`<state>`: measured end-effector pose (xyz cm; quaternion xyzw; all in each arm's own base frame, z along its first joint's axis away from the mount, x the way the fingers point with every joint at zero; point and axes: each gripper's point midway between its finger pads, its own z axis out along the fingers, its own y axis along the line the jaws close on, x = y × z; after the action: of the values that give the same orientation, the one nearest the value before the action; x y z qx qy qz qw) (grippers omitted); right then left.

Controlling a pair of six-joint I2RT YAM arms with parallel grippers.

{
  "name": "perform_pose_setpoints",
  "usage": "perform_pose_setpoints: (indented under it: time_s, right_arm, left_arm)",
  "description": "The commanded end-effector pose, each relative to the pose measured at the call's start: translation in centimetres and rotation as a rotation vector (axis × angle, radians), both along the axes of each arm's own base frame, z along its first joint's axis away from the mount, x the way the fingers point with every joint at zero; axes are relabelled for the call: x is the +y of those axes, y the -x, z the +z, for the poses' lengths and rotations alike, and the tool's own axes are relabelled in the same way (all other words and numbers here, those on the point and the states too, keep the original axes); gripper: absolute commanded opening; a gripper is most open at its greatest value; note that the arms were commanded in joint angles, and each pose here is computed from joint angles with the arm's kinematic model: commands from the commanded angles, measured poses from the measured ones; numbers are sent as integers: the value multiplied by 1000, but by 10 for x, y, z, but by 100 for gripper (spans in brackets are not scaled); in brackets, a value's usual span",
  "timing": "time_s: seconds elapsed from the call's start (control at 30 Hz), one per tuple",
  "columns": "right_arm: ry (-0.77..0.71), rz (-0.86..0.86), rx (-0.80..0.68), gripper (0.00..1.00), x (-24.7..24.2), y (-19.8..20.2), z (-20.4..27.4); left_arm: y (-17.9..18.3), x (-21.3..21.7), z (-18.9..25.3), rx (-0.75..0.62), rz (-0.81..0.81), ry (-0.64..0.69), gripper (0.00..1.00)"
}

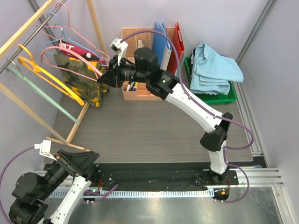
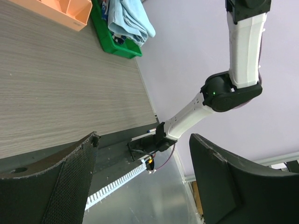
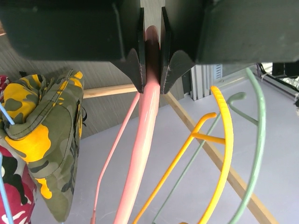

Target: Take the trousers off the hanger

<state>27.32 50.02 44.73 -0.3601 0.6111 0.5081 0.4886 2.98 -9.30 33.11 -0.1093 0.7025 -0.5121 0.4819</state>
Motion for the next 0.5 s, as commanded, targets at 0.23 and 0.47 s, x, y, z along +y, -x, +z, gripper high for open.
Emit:
perform_pose_setpoints:
  time_s: [0.23,0.47]
  right_arm:
    - [-187,13,-192,1,-13,15,77]
    - [-219,36,-197,1,-12,22,88]
  left_arm:
    - [8,5,3,-66,4,14,79]
    - [6,4,4,-68,-1,19,79]
